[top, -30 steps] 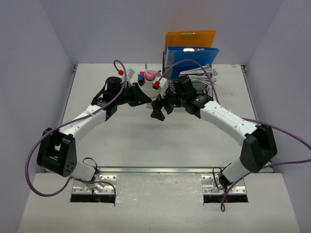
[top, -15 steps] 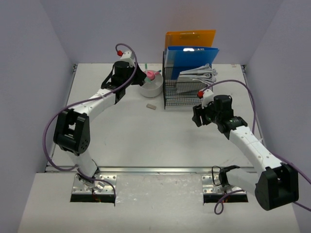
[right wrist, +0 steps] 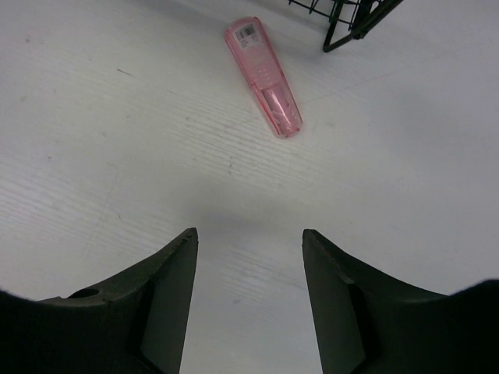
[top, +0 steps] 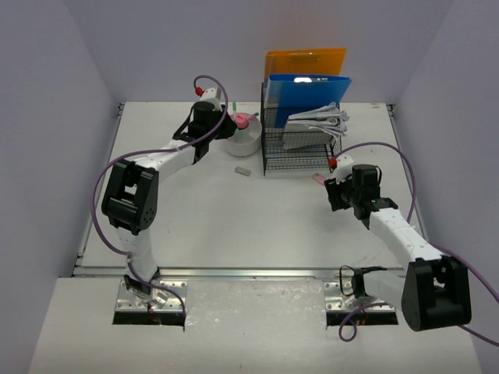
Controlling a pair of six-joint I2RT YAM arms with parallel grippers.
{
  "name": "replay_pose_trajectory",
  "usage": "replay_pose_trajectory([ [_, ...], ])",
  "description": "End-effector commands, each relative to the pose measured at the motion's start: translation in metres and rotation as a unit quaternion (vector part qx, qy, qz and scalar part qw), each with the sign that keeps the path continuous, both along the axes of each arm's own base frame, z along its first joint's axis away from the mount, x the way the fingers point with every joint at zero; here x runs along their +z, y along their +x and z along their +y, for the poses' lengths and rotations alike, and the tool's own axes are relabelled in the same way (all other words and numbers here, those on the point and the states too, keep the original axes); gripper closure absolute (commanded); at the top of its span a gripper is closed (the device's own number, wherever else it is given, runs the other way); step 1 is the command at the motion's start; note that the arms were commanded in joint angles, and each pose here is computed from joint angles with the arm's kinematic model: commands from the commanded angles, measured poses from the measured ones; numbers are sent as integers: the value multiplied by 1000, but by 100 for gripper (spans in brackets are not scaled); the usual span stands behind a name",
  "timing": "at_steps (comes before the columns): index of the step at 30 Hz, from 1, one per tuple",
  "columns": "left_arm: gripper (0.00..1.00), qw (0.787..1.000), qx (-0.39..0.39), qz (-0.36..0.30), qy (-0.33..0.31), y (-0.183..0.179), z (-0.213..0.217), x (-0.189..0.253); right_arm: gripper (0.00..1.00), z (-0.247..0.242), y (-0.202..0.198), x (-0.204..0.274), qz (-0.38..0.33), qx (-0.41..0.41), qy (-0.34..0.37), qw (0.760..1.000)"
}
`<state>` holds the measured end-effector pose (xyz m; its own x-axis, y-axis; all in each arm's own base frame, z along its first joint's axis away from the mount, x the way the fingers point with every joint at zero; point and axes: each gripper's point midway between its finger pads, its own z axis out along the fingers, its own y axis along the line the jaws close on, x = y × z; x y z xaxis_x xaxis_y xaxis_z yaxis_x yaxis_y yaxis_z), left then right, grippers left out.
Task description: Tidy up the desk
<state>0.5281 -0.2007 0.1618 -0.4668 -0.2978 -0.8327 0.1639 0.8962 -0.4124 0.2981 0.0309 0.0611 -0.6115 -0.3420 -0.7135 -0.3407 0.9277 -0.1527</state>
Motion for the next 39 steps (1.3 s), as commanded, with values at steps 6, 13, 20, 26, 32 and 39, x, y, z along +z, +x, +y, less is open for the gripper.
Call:
replay_pose_trajectory([
  [6,47,999,1,-30,-38,12,-6,33,43,7,35,5,-63,58,-11,996],
  [13,25,996,-10,-57,-70,-15,-5,80,42,5,53,-4,-70,44,0,997],
  [20,22,995,-27,-63,-72,-44,0,116,39,-12,64,-17,-91,24,34,995],
  [26,21,997,-36,-46,-43,-78,17,141,36,-8,81,-16,-83,56,75,992],
  [32,14,996,-18,-81,-14,-97,43,174,37,13,86,-15,-73,126,102,984],
  [39,11,994,-8,-106,-7,-102,52,197,39,8,95,-27,-38,138,83,986],
])
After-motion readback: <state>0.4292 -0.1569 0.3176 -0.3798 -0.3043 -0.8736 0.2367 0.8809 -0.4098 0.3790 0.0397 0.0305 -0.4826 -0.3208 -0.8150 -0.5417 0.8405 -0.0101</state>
